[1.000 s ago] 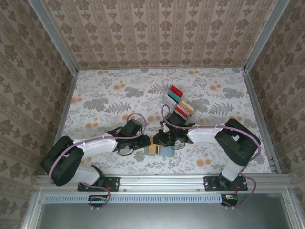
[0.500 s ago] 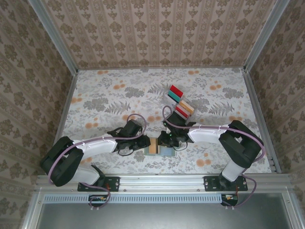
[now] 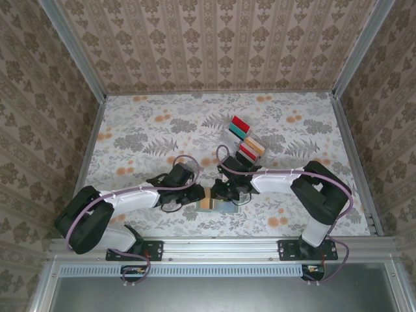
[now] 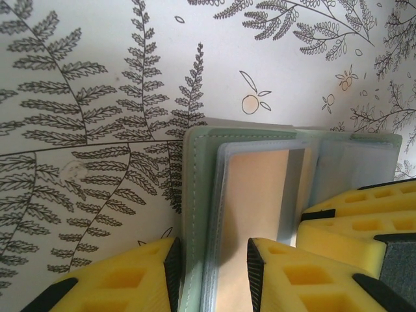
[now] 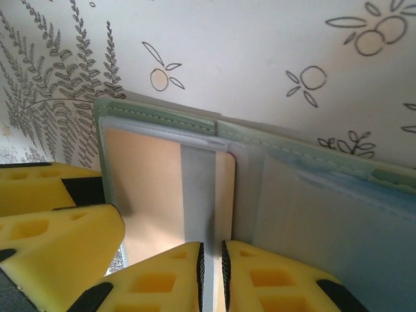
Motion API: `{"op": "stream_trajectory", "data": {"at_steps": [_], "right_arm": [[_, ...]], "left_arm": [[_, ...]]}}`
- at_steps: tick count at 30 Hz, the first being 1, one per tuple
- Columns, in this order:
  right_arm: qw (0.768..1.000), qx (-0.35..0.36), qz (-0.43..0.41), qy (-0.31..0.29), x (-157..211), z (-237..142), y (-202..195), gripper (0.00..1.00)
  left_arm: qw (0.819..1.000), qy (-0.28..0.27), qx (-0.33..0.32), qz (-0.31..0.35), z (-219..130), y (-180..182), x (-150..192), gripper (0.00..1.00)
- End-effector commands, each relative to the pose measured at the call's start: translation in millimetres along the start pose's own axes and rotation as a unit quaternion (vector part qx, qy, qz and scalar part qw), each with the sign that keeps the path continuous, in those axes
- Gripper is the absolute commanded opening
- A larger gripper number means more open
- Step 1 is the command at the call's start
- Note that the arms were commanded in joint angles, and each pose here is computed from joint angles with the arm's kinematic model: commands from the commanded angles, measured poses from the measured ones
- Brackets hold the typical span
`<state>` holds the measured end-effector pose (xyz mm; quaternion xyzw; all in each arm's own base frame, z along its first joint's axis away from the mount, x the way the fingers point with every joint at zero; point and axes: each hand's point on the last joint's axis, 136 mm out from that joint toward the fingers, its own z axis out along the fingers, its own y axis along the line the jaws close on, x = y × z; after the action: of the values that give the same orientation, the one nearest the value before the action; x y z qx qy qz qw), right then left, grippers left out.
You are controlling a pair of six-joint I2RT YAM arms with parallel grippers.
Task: Put the credit cards into the card holder
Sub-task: Insert the credit card into the card slot.
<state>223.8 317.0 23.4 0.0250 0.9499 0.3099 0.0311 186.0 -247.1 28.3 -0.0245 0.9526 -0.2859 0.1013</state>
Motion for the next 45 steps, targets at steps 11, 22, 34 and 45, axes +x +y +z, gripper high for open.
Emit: {"op": "stream_trajectory", "data": {"at_steps": [11,22,34,45], "right_arm": [[1.000,-0.006,-0.014,-0.024,-7,-13,16,0.19],[0.998,0.044,-0.025,-0.023,-4,-17,-3,0.20],[1.000,0.003,-0.029,0.009,1,2,13,0.20],[0.990,0.119,-0.062,-0.034,-6,-38,-20,0.22]], "left_arm": [[1.000,0.001,-0.003,-0.004,1,2,3,0.35],[1.000,0.001,-0.004,-0.002,0,1,3,0.36],[1.000,0.005,-0.004,0.000,1,-1,2,0.35],[1.000,-0.002,-0.014,0.003,-1,1,-1,0.36]]}}
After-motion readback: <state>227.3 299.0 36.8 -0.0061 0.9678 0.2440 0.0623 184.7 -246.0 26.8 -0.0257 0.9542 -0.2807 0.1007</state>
